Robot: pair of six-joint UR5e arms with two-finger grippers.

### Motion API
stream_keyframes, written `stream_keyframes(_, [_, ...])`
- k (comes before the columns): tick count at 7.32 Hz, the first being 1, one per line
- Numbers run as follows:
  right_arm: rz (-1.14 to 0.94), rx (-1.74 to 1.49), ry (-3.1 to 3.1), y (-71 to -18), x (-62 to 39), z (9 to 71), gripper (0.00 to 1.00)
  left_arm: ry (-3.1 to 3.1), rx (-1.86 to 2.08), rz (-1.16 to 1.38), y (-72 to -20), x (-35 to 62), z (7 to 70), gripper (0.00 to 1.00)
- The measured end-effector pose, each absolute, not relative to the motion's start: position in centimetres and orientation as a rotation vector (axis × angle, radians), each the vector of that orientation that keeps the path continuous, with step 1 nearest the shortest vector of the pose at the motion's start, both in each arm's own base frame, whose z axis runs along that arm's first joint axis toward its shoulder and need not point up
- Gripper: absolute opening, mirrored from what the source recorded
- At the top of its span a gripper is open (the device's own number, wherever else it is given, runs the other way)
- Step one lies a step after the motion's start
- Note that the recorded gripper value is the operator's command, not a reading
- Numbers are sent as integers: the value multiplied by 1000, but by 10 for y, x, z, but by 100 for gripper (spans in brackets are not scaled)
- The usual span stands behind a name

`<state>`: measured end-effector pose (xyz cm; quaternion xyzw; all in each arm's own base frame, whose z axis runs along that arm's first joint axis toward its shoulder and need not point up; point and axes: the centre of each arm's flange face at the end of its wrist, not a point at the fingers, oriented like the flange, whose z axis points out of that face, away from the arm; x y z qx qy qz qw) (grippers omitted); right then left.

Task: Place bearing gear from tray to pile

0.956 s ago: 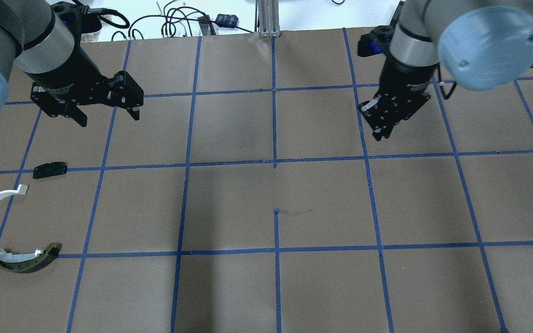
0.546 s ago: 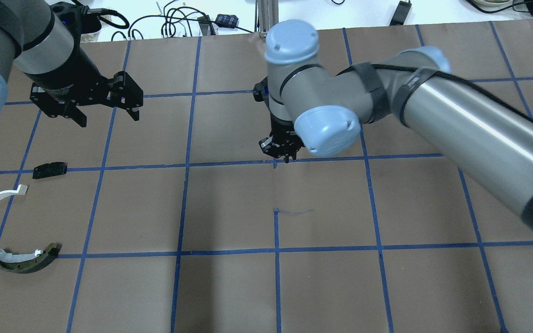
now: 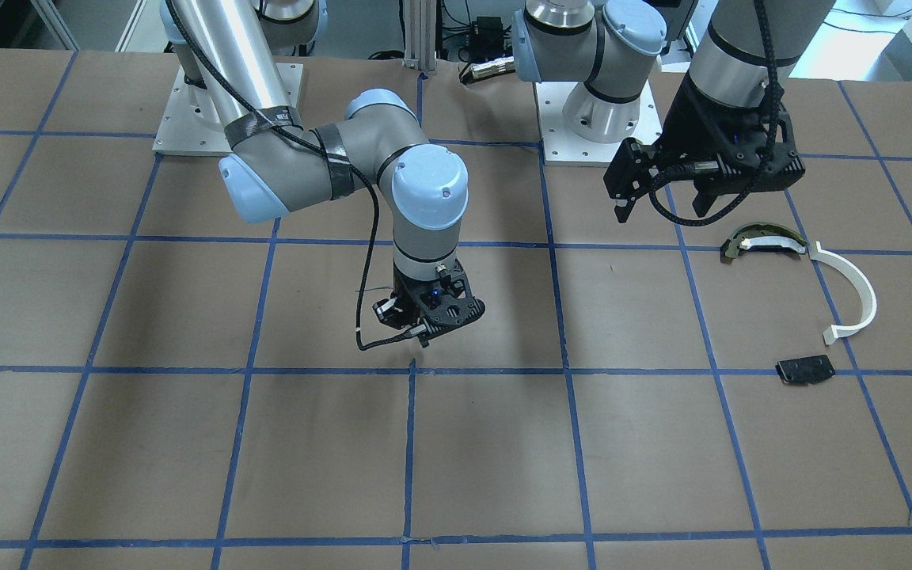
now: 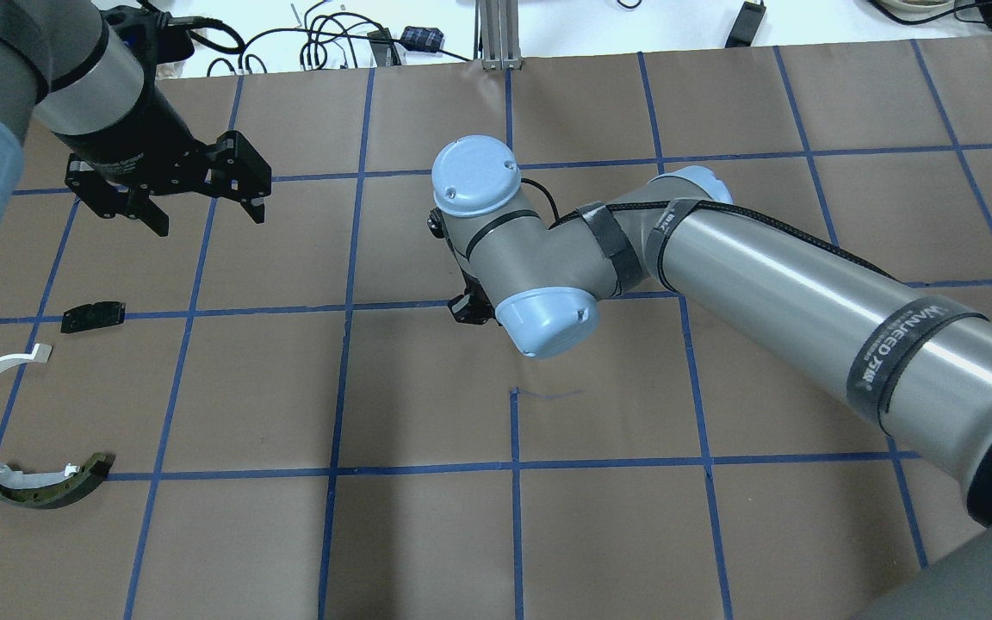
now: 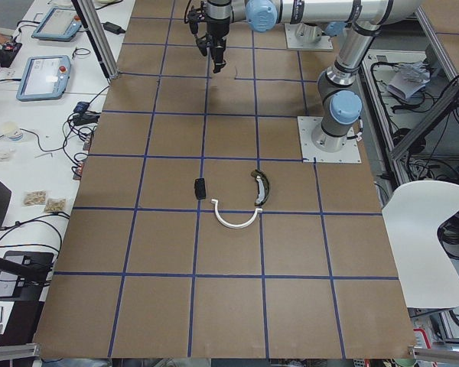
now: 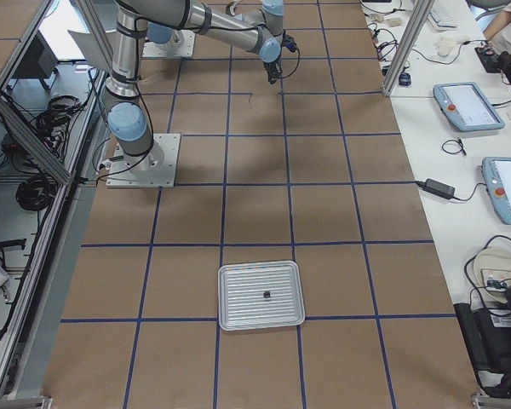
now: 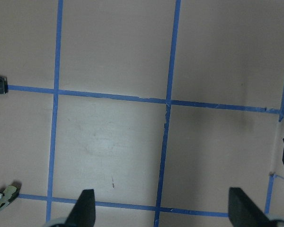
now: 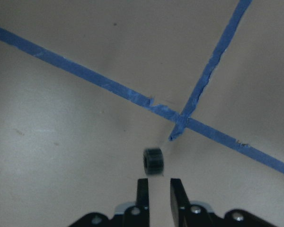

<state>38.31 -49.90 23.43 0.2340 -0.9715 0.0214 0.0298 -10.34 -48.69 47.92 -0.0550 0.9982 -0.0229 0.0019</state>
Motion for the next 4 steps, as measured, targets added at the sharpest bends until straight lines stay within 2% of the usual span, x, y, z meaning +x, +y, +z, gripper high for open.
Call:
stream_keyframes(2, [93, 750, -2991, -512, 342, 280, 94, 3129, -181, -48, -490, -105, 470, 100])
stream_keyframes(4, [6, 827, -3017, -524, 245, 340, 88, 3135, -129, -22, -498, -124, 455, 100])
